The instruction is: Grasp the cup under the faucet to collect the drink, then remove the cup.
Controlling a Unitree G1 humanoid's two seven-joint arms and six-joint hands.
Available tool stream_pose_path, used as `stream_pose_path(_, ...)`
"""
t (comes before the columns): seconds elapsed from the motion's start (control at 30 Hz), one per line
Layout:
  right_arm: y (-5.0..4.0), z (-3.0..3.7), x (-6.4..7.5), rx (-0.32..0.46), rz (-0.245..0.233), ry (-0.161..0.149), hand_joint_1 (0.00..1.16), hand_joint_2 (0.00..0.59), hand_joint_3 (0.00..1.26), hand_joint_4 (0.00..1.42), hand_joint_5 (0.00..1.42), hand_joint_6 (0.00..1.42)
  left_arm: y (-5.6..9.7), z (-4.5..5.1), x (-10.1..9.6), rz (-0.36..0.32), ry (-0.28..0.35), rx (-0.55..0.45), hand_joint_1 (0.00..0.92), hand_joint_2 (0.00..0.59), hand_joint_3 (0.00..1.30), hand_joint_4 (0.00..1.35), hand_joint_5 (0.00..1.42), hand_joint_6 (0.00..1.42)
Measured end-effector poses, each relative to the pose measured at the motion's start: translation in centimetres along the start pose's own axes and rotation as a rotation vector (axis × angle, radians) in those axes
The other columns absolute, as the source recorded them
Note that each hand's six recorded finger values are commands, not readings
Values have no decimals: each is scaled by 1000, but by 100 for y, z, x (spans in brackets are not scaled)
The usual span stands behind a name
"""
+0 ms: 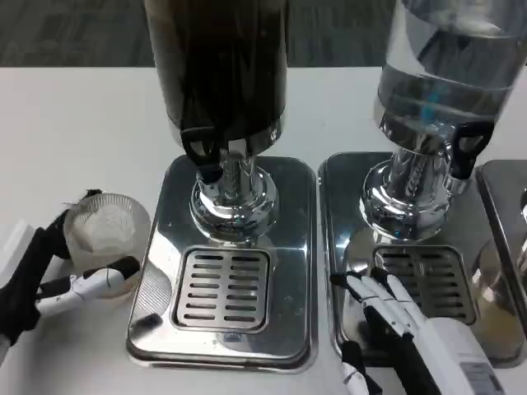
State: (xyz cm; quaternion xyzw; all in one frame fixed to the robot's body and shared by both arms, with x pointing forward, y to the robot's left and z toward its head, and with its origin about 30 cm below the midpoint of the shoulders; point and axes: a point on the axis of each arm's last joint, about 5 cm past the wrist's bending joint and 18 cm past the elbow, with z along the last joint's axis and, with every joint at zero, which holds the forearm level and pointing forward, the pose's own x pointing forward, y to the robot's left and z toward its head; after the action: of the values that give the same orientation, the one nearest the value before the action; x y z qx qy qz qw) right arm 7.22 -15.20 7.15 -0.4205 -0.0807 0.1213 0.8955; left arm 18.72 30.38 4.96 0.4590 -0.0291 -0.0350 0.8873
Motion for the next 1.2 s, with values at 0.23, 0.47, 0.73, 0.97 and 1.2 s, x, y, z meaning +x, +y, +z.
stream_pose_path(0.23,-22,-6,0,11,5,1,439,586,127,109,28,243,-49,13,-6,27,2,-18,301,109,401,442,731,766)
stream_pose_path(0.47,-29,-8,9,12,10,-3,441,586,127,115,36,248,-69,25,-7,46,-9,-27,301,115,453,511,796,841)
stream_pose_path(0.73,-40,-4,49,22,8,-18,444,586,127,119,49,262,-93,18,-46,64,-11,-34,307,122,495,569,858,927)
stream_pose_path(0.97,-38,-12,91,24,10,-36,446,586,127,119,50,261,-134,2,-157,86,-20,-52,304,114,515,587,879,962)
stream_pose_path(1.2,-28,-6,92,29,13,-39,448,586,119,119,50,254,-121,-5,-255,115,-52,-72,302,113,521,603,880,968)
